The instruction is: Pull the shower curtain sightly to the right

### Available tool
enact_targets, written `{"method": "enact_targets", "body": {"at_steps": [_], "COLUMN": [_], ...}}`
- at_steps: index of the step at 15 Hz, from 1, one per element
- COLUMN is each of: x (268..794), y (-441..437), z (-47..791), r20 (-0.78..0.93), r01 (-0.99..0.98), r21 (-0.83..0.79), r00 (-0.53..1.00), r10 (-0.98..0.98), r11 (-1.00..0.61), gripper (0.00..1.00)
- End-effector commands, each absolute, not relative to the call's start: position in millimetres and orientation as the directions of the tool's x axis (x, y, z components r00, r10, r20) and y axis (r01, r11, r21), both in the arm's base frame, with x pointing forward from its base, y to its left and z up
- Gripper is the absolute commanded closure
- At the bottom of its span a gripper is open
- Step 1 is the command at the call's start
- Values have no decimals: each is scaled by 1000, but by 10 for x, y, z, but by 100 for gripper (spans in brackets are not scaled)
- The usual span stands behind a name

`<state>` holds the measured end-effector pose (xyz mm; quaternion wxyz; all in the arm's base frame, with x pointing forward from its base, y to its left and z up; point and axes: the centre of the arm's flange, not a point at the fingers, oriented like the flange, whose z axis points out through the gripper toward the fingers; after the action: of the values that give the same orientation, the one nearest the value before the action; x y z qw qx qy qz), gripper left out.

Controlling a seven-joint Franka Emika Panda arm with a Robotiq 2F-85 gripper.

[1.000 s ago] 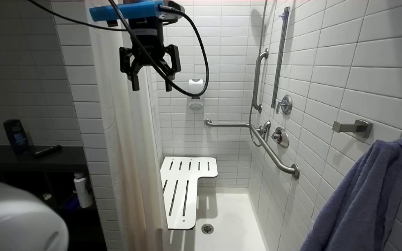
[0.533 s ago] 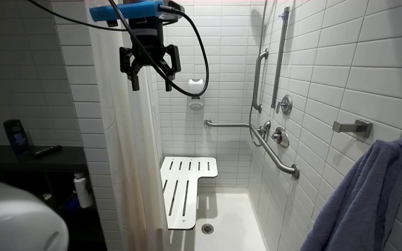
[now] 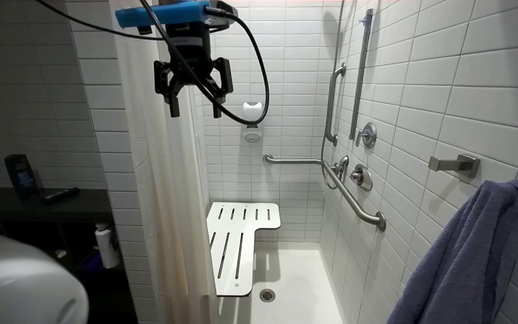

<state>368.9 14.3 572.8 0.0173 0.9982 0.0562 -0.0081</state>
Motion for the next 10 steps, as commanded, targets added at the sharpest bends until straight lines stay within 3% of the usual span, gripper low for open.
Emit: {"method": "enact_targets", "body": {"at_steps": [1,10], "x": [3692,3835], "y": [137,74], "z": [5728,5718], "r20": [-15,199], "r01": [122,372], "r21": [34,70], "r00": [992,904], "r10": [121,378], "r11": [-992,-926], "gripper": [0,0]}}
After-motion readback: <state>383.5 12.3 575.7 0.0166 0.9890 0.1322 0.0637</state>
